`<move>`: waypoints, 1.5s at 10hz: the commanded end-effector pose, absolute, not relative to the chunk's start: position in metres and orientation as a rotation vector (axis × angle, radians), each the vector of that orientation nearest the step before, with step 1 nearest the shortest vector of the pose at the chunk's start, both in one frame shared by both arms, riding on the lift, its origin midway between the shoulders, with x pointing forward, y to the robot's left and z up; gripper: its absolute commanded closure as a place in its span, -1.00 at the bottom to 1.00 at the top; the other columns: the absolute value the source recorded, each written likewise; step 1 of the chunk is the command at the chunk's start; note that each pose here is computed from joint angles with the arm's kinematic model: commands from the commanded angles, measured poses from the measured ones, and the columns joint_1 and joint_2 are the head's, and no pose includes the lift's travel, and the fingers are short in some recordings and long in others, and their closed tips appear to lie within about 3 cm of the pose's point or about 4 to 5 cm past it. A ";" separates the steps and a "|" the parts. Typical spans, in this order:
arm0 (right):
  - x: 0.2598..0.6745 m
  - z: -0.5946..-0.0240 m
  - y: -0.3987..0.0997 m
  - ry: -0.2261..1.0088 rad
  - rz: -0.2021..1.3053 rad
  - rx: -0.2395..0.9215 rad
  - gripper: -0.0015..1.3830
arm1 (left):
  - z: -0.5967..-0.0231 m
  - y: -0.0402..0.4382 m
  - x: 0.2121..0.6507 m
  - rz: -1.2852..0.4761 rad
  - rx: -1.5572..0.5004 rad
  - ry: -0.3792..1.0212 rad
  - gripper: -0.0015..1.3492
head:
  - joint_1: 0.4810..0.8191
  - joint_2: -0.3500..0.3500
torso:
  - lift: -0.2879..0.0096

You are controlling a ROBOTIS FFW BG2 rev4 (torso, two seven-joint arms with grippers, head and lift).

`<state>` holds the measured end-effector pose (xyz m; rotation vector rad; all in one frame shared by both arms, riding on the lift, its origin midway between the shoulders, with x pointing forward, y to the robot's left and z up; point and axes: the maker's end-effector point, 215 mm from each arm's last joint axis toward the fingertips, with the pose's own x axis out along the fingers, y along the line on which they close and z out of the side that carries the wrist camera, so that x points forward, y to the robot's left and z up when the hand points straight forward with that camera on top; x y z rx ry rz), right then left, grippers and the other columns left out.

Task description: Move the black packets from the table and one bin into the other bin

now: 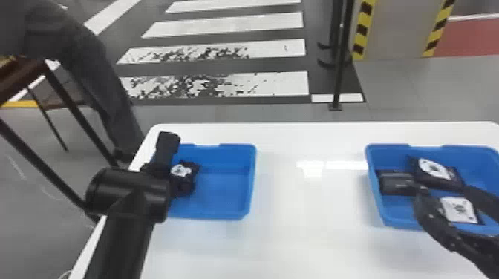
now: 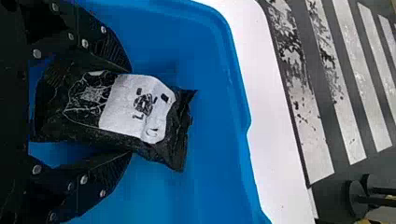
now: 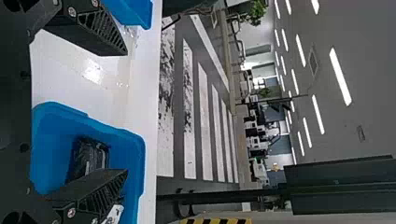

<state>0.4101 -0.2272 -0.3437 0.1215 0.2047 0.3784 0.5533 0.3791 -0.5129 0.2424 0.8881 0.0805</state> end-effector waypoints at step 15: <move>0.463 -0.253 -0.185 0.005 0.504 0.203 -0.81 | -0.302 0.192 0.524 -0.265 0.093 0.246 0.80 | 0.27 0.15 | 0.20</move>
